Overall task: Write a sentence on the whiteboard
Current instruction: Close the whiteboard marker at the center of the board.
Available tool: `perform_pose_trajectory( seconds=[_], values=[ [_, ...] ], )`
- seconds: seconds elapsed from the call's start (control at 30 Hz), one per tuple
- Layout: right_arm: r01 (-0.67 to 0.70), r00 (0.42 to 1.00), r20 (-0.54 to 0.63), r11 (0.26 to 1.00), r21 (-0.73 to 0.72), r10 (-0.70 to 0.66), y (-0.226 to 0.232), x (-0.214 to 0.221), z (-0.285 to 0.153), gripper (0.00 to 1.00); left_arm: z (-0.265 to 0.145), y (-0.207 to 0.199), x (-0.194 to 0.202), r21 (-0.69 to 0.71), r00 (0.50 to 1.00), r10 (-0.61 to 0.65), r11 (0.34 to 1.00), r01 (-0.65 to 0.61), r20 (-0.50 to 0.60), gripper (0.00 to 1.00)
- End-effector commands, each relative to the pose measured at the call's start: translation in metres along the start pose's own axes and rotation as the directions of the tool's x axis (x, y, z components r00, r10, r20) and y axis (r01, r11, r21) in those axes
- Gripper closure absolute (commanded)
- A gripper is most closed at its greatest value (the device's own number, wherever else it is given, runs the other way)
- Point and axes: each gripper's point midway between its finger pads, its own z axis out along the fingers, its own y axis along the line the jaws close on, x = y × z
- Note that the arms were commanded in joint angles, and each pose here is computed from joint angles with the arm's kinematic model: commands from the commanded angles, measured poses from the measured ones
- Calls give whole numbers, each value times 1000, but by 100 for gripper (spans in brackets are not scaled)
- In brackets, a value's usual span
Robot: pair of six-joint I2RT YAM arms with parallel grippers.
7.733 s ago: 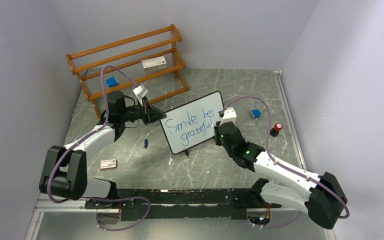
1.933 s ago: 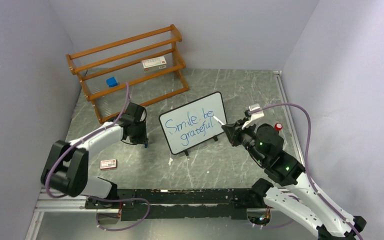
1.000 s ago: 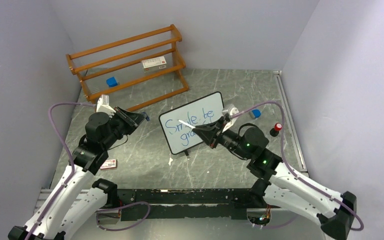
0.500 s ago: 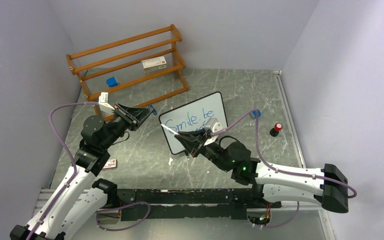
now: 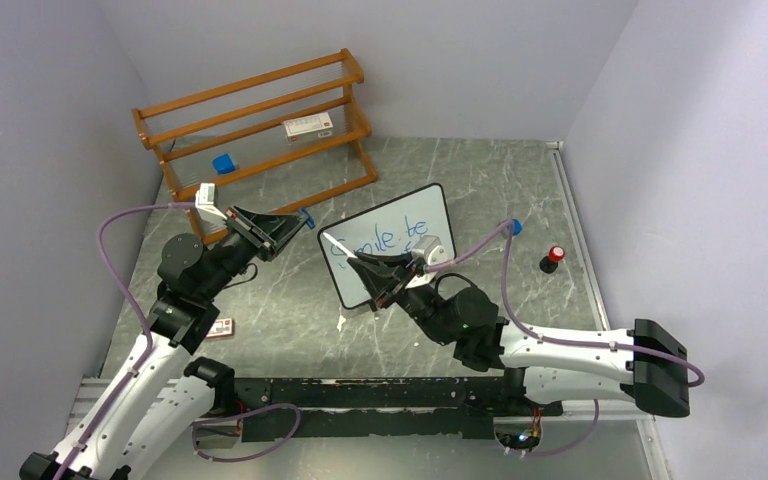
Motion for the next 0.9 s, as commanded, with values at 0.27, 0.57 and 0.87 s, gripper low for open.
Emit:
perform_pose_trajectory(
  seconds=[0.27,0.57,0.87],
  values=[
    [-25,997,67,1000,0,25,6,-10,6,100,-6,-20,2,81,999,31,996,-30,-12,95],
    [-35,996,81,999,0,35,8,-11,8,100,-7,-21,3,84,999,33,996,-31,-19,95],
    [-41,995,87,999,7,40,9,-11,11,100,-7,-21,5,90,999,30,996,-27,-28,95]
  ],
)
